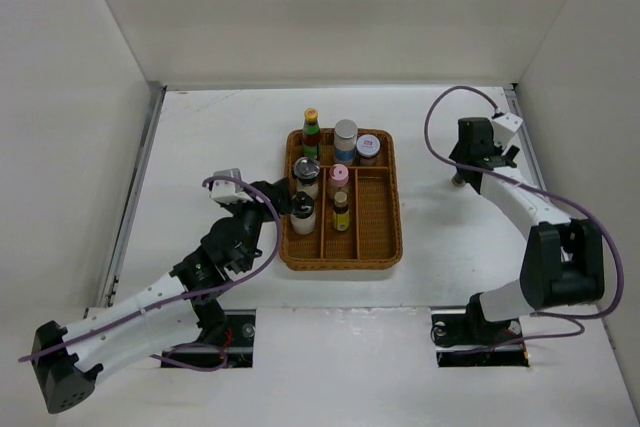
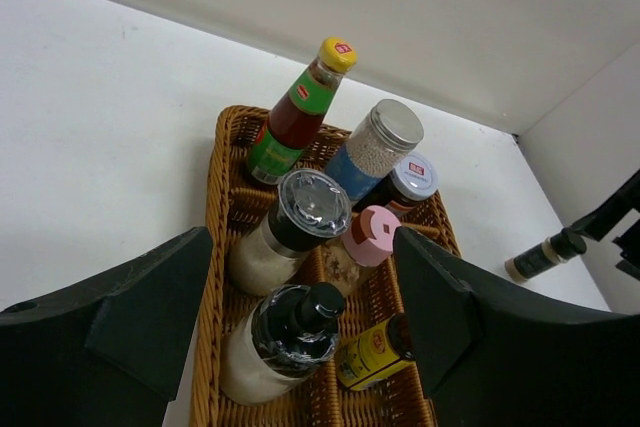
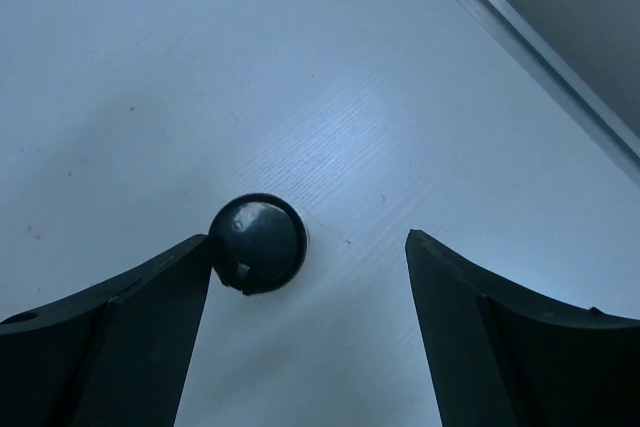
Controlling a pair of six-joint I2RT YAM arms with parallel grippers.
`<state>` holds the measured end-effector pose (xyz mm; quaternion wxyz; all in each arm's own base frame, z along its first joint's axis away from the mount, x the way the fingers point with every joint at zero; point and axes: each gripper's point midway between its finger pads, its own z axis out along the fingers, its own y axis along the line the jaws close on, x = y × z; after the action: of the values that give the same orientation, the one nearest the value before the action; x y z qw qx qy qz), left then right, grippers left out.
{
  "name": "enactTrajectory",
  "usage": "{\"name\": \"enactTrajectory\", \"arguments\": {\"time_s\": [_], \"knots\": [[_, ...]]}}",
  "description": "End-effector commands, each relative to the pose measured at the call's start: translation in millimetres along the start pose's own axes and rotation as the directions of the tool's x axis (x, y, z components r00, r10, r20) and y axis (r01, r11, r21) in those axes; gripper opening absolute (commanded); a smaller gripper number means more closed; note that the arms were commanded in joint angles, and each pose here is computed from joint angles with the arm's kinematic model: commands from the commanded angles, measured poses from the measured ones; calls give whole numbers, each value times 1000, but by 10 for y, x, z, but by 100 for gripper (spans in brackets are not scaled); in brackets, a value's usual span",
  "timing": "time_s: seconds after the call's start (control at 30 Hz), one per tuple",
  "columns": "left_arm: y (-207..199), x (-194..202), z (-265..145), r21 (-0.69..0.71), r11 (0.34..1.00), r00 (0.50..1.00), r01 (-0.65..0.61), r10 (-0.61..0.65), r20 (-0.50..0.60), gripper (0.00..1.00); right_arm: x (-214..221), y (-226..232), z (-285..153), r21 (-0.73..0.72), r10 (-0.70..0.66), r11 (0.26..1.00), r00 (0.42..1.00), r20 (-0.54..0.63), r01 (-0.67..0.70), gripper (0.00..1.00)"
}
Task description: Organize the condiment bottles
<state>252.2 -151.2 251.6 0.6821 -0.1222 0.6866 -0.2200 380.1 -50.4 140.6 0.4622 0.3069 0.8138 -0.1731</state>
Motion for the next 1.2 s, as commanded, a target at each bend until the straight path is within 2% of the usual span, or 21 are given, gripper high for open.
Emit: {"name": "enactTrajectory", "arguments": {"time_s": [0.0, 0.17, 0.3, 0.43, 0.6, 0.73, 0.83, 0.9, 1.07, 1.17], "knots": [[-90, -10, -24, 44, 998, 999, 47, -47, 6, 73, -275, 254, 64, -108, 44, 993, 999, 17, -42, 84], [-93, 23, -12, 46, 998, 999, 48, -49, 5, 73, -187, 448, 156, -184, 19, 983, 1000, -6, -20, 82], [-101, 47, 9, 44, 998, 999, 44, -44, 1, 73, -71, 513, 207, -207, 13, 978, 999, -38, -21, 75], [-106, 52, 21, 44, 998, 999, 42, -42, -1, 73, -22, 488, 230, -189, 19, 982, 999, -44, -27, 63], [-100, 38, 22, 41, 998, 999, 40, -40, 0, 74, -136, 382, 182, -152, 34, 988, 999, -4, -34, 38], [-75, -8, 16, 33, 999, 999, 37, -37, 4, 80, -378, 466, -289, -221, 61, 974, 995, 84, -41, 32], [-45, -40, 18, 20, 999, 999, 31, -31, 6, 89, -478, 631, -837, -345, 76, 938, 990, 121, -29, 32], [5, -59, 21, -3, 1000, 1000, 17, -17, 2, 100, -452, 796, -1202, -443, 73, 896, 989, 127, -9, 32], [233, -100, 26, -104, 994, 999, -32, 30, -16, 100, -140, 1228, -1877, -627, 35, 778, 994, 104, 38, 32], [368, -153, -12, -162, 986, 999, -36, 34, -14, 100, 66, 1440, -2088, -680, -7, 731, 996, 92, 68, 32]]}}
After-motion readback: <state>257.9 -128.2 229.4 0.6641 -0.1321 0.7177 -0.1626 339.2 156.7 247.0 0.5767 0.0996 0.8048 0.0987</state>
